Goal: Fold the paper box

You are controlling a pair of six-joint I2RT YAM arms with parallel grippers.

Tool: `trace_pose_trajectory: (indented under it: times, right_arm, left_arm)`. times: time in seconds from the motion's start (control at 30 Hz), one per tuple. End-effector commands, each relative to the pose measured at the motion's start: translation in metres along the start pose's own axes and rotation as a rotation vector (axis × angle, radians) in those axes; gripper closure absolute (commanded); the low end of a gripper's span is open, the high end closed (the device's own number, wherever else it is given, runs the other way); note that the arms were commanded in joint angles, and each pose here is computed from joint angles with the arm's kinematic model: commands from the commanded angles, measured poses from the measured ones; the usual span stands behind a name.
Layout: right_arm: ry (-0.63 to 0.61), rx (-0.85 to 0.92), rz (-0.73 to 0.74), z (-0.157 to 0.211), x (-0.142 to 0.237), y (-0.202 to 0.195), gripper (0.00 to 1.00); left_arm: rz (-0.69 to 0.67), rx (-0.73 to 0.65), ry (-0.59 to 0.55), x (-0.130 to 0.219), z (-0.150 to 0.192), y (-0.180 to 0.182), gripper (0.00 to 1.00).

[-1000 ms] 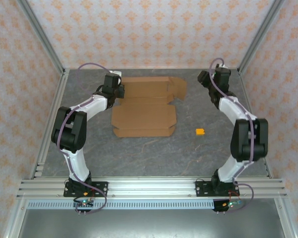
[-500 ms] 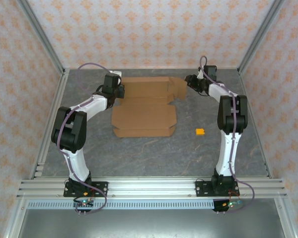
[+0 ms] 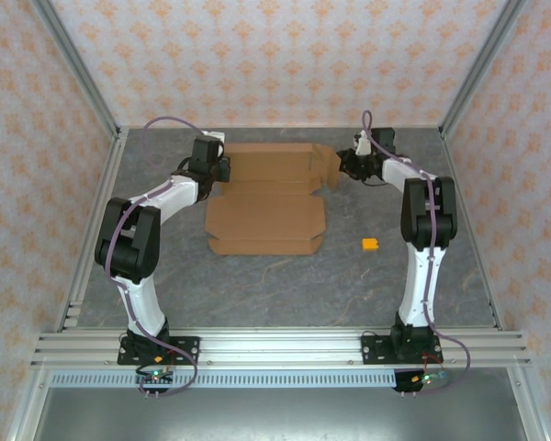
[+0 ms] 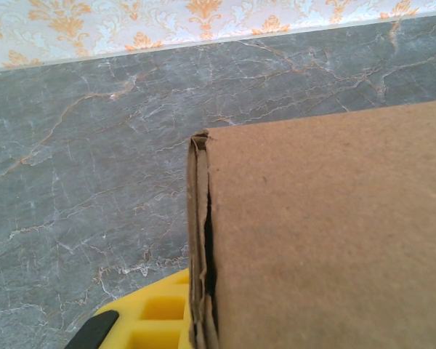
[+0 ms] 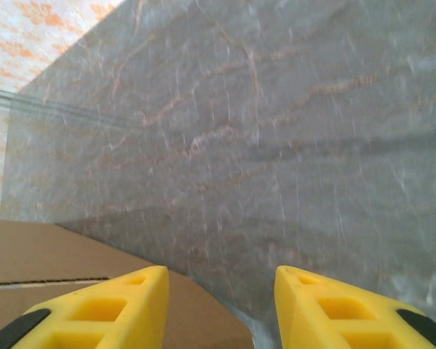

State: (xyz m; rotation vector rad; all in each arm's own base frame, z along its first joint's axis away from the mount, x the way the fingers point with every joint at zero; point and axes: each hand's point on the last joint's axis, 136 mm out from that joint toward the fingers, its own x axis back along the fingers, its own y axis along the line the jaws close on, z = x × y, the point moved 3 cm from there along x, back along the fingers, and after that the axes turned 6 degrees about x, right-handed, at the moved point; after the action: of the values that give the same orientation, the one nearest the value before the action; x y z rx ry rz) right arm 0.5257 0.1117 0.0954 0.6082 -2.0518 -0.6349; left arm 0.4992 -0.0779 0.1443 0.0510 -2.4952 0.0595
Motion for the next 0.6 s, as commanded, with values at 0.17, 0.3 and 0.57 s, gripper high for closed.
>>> trace_pose_trajectory:
  times: [0.17,0.3,0.57]
  right_arm:
    - [-0.028,0.134,-0.123,-0.003,0.031,0.041,0.57]
    - [-0.015,0.150,-0.126,0.004,0.034,0.042,0.56]
    - [0.059,0.184,-0.129,0.019,0.043,0.043,0.55]
  left_arm:
    - [-0.034,0.024,-0.005,0.005,-0.010,0.007,1.00]
    - [-0.040,0.028,-0.003,0.004,-0.010,0.008,1.00]
    - [-0.059,0.030,-0.002,0.005,-0.011,0.010,1.00]
